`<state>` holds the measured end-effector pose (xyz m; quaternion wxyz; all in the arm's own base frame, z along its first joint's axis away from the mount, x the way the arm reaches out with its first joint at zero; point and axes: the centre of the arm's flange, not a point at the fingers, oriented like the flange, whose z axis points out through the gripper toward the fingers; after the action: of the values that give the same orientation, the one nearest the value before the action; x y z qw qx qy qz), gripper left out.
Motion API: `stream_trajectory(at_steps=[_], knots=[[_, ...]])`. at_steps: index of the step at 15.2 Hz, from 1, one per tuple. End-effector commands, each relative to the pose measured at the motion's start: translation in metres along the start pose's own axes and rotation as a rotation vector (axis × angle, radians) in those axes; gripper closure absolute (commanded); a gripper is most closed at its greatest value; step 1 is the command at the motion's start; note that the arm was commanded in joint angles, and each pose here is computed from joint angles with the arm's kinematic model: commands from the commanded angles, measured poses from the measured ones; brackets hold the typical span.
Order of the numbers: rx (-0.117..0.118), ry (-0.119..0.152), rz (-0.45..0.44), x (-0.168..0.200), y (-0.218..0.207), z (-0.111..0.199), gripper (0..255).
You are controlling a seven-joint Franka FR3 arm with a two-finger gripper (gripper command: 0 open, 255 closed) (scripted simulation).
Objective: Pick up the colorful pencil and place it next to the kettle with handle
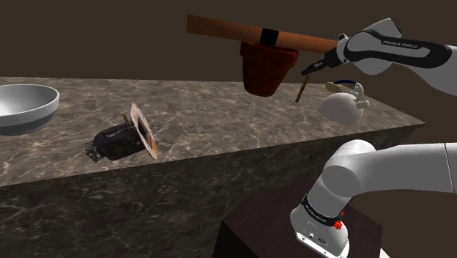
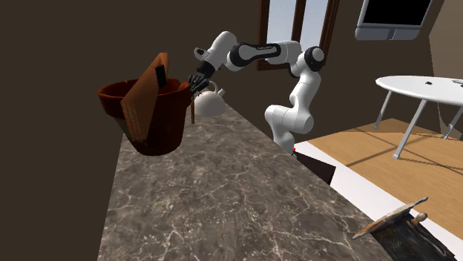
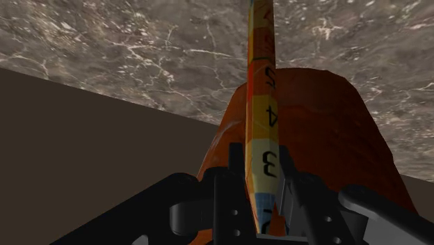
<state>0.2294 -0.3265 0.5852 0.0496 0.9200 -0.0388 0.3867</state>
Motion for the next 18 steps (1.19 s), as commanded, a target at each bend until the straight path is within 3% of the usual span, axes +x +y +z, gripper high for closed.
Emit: stream_trajectory(at_steps=[1, 6, 10, 18], knots=[[0.0, 0.0, 0.0, 0.0, 0.0, 0.0, 0], [0.0, 0.0, 0.0, 0.0, 0.0, 0.0, 0], [0.0, 0.0, 0.0, 0.0, 0.0, -0.05, 0], [0.0, 0.0, 0.0, 0.0, 0.0, -0.05, 0]])
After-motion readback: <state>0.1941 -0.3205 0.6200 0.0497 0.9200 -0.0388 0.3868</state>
